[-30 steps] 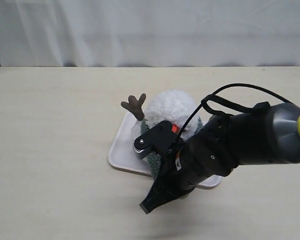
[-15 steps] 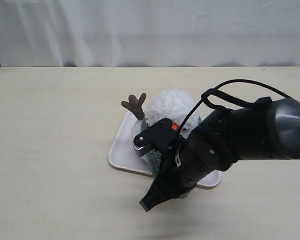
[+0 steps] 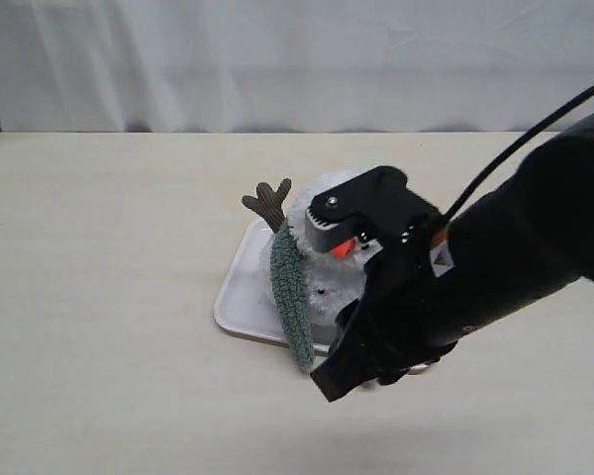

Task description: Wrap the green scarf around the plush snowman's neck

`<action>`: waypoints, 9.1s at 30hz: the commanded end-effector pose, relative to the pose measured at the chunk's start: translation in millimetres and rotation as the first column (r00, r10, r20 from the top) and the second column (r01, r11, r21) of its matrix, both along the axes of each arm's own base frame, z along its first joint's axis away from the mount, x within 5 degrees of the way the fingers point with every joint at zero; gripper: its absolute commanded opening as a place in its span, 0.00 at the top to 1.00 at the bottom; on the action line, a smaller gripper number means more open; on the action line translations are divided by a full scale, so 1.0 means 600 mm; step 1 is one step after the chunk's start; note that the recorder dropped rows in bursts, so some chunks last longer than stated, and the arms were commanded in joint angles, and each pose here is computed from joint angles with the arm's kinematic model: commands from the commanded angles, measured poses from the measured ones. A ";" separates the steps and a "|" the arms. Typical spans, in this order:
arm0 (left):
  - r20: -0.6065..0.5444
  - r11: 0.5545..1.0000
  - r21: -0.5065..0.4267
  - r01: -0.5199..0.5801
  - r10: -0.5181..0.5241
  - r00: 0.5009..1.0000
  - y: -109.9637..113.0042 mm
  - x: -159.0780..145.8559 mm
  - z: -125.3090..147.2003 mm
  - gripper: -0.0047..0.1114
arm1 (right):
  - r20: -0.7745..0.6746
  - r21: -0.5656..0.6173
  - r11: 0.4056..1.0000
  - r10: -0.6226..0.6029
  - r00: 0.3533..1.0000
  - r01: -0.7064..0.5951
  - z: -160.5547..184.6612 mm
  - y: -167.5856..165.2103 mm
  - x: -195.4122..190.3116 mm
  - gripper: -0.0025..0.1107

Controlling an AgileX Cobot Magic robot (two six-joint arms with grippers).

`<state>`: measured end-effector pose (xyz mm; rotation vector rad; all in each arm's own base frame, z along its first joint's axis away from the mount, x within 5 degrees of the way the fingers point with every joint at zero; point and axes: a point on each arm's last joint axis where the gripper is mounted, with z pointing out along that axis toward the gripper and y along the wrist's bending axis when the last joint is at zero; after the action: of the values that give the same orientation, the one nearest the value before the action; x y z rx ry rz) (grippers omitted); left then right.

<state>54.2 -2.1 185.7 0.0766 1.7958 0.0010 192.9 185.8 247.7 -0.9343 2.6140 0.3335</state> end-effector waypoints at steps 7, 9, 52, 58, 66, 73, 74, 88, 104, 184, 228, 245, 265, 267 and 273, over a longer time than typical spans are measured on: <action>0.009 1.000 -0.004 0.001 -0.001 1.000 0.000 0.000 0.000 0.96 | 0.254 0.094 0.970 -0.242 0.937 0.225 0.068 -0.103 -0.034 0.83; 0.009 1.000 -0.004 0.001 -0.001 1.000 0.000 0.000 0.000 0.96 | 0.277 0.057 0.936 -0.350 0.895 0.349 0.053 -0.136 -0.021 0.73; 0.009 1.000 -0.004 0.001 -0.001 1.000 0.000 0.000 0.000 0.96 | 0.063 0.161 0.719 -0.691 0.720 0.676 -0.222 -0.188 0.238 0.94; 0.009 1.000 -0.004 0.001 -0.001 1.000 0.000 0.000 0.000 0.96 | 0.049 0.134 0.745 -0.664 0.746 0.654 -0.225 -0.187 0.233 0.80; 0.009 1.000 -0.004 0.001 -0.001 1.000 0.000 0.000 0.000 0.96 | 0.066 0.169 0.780 -0.619 0.782 0.603 -0.168 -0.183 0.221 0.58; 0.009 1.000 -0.004 0.001 -0.001 1.000 0.000 0.000 0.000 0.96 | 0.165 0.268 0.815 -0.564 0.809 0.514 -0.055 -0.184 0.189 0.58; 0.009 1.000 -0.004 0.001 -0.001 1.000 0.000 0.000 0.000 0.96 | 0.183 0.279 0.820 -0.557 0.810 0.500 -0.040 -0.185 0.183 0.58; 0.009 1.000 -0.004 0.001 -0.001 1.000 0.000 0.000 0.000 0.96 | 0.665 0.522 0.832 -0.535 0.521 0.189 0.242 -0.234 -0.020 0.58; 0.009 1.000 -0.004 0.001 -0.001 1.000 0.000 0.000 0.000 0.96 | 0.749 0.648 0.733 -0.663 -0.001 -0.205 0.352 -0.304 -0.332 0.58; 0.009 1.000 -0.004 0.001 -0.001 1.000 0.000 0.000 0.000 0.96 | 0.722 0.617 0.782 -0.606 0.335 0.084 0.005 -0.284 -0.231 0.94; 0.009 1.000 -0.004 0.001 -0.001 1.000 0.000 0.000 0.000 0.96 | 0.734 0.570 0.808 -0.583 0.349 0.152 -0.063 -0.288 -0.219 0.94; 0.009 1.000 -0.004 0.001 -0.001 1.000 0.000 0.000 0.000 0.96 | 0.726 0.569 0.789 -0.614 0.309 0.231 -0.069 -0.299 -0.228 0.94; 0.009 1.000 -0.004 0.001 -0.001 1.000 0.000 0.000 0.000 0.96 | 0.768 0.499 0.792 -0.593 0.244 0.352 -0.074 -0.312 -0.227 0.94; 0.009 1.000 -0.004 0.001 -0.001 1.000 0.000 0.000 0.000 0.96 | 0.768 0.499 0.792 -0.593 0.244 0.352 -0.074 -0.312 -0.227 0.94; 0.009 1.000 -0.004 0.001 -0.001 1.000 0.000 0.000 0.000 0.96 | 0.768 0.499 0.792 -0.593 0.244 0.352 -0.074 -0.312 -0.227 0.94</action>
<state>54.2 -2.1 185.9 0.0766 1.7940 0.0010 56.8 -0.8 204.5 -0.0409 1.5868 -0.0524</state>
